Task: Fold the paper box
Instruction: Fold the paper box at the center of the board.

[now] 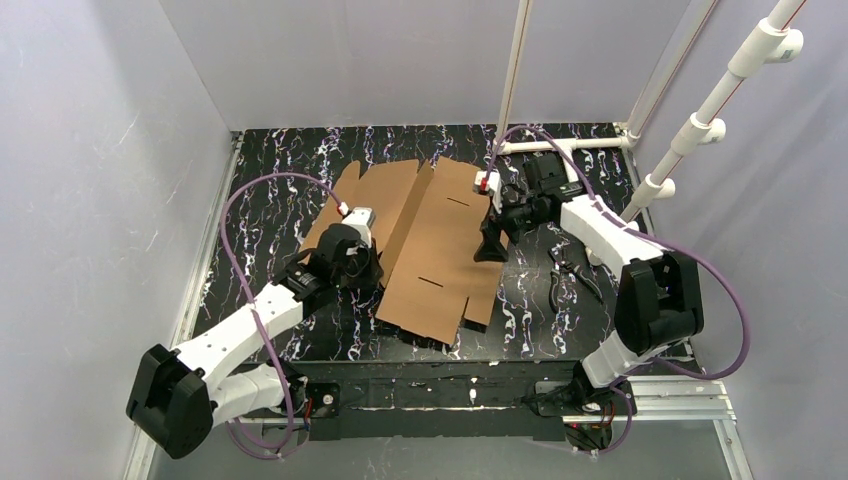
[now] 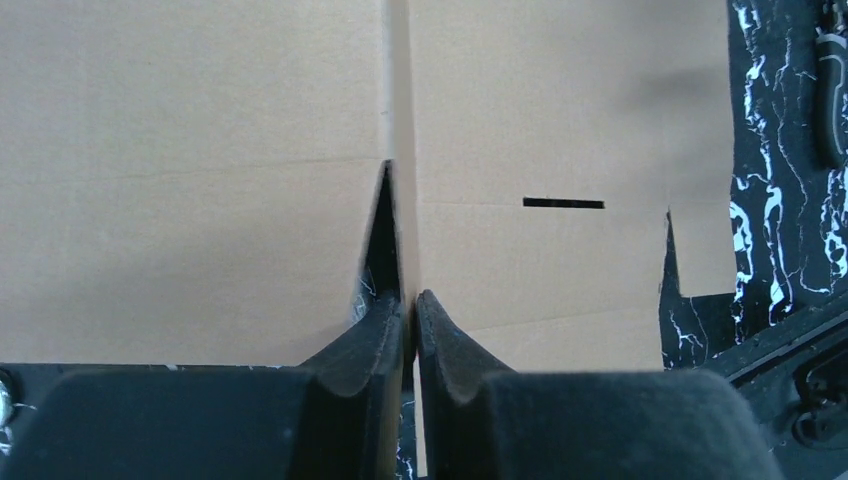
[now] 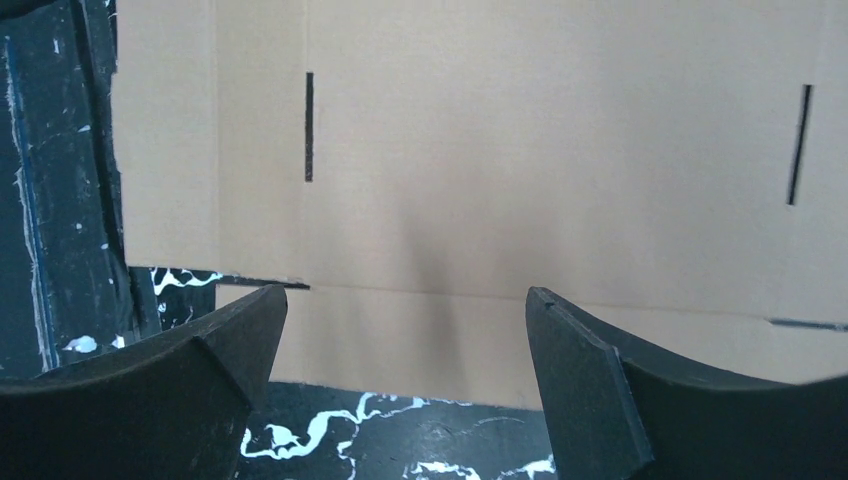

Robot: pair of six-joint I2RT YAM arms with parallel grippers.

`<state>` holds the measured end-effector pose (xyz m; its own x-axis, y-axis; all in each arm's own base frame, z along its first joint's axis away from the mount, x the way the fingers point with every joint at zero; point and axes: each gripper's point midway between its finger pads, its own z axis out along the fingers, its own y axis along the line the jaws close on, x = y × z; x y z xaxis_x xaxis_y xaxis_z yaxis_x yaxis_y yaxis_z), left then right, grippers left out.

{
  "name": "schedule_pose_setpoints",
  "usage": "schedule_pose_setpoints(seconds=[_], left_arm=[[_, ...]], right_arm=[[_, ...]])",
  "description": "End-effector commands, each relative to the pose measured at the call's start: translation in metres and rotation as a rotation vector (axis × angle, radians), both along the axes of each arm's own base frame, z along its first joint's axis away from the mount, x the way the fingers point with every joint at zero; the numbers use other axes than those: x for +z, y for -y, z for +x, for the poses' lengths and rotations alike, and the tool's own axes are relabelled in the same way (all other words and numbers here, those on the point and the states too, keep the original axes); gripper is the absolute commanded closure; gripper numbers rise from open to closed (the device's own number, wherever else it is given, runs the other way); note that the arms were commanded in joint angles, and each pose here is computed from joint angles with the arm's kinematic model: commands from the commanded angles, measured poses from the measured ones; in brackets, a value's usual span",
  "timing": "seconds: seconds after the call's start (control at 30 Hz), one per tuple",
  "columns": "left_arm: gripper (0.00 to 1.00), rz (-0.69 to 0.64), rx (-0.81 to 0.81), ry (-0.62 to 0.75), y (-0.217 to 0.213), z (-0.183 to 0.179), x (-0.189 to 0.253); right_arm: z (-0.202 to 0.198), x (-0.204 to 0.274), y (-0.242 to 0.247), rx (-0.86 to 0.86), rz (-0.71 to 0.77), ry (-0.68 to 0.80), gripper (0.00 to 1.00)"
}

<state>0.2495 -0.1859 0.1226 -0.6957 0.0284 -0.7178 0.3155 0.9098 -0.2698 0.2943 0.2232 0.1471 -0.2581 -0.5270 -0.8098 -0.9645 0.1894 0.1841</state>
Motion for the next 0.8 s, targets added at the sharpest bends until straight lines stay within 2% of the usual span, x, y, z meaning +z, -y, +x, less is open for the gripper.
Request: schedule_pose_setpoints(seconds=[0.0,0.13,0.23,0.3,0.4,0.53,0.6,0.77], left_arm=[[0.83,-0.052,0.078,-0.097,-0.002,-0.011,-0.024],[0.39,-0.183,0.246,-0.188,-0.007,-0.024,-0.032],[0.20,-0.308,0.320,-0.218,-0.008,-0.035,-0.025],[0.13,-0.379,0.385,-0.238,-0.012,-0.041,-0.022],[0.07,-0.527,0.496,-0.254,-0.019,-0.045,-0.025],[0.06,-0.753,0.691,-0.249,-0.036,-0.035,-0.037],[0.06,-0.827,0.773,-0.246,-0.045,-0.030,-0.046],[0.05,-0.760,0.885,-0.190,-0.072,-0.022,-0.065]], right_arm=[[-0.005,-0.014,-0.009,-0.007,0.006,-0.028,0.02],[-0.012,-0.037,-0.009,-0.040,0.005,-0.089,0.02],[-0.012,-0.056,-0.006,-0.085,-0.014,-0.121,0.03],[-0.008,-0.062,-0.005,-0.116,-0.027,-0.132,0.05],[-0.008,-0.068,-0.006,-0.130,-0.026,-0.154,0.08],[-0.011,-0.070,-0.007,-0.125,-0.019,-0.164,0.08],[-0.013,-0.070,-0.007,-0.119,-0.016,-0.166,0.08],[-0.017,-0.071,-0.008,-0.093,-0.010,-0.168,0.08]])
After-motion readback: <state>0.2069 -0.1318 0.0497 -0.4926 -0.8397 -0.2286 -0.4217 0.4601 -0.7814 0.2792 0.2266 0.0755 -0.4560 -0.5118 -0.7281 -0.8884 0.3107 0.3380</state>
